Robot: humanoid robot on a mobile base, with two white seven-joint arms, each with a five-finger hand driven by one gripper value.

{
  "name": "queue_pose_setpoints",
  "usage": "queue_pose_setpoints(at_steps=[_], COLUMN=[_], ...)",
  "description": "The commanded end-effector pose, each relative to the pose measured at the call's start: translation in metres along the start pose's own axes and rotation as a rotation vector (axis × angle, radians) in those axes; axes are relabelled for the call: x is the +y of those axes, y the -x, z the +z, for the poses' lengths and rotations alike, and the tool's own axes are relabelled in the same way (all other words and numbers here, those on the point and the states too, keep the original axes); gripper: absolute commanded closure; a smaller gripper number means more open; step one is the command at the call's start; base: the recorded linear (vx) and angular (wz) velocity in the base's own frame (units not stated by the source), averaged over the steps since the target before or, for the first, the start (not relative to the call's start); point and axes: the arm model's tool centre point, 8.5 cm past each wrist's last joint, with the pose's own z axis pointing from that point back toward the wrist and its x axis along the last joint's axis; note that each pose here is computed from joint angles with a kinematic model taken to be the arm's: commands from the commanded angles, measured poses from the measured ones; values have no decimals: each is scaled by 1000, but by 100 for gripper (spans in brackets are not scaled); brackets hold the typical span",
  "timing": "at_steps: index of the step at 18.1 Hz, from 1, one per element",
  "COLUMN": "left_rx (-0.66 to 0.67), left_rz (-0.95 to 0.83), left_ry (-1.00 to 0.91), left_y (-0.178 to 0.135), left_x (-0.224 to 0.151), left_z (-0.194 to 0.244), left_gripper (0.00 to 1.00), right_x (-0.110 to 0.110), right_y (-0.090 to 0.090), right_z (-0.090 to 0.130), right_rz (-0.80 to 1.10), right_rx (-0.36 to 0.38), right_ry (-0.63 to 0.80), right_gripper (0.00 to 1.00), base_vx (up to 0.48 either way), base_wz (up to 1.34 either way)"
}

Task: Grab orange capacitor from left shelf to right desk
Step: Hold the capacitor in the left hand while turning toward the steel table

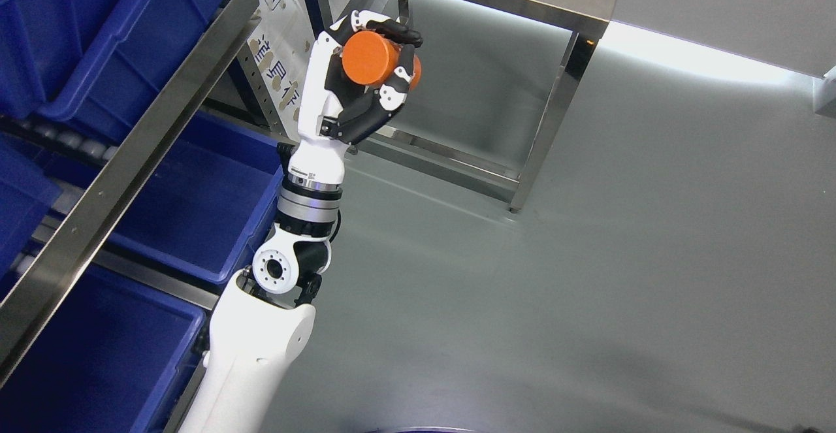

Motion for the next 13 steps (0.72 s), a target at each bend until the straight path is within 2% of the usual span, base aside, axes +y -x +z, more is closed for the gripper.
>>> queue_pose_setpoints(at_steps=[1,7,13], left_rx=[5,39,209], left_rz=[-4,-61,-122], left_ry=[110,138,134], left_y=[-1,-5,33], left_x=[-22,-13,7], left_z=[-28,-74,-111], left_gripper=[97,97,96], right_x=[-11,-11,-11], right_y=[8,8,8], right_z=[-1,-1,-1], right_rz=[-5,-5,-5], right_rx=[4,2,4], right_ry=[18,18,18], right_gripper=[0,0,0], base_vx=[324,320,331], base_wz=[-71,-48,-76])
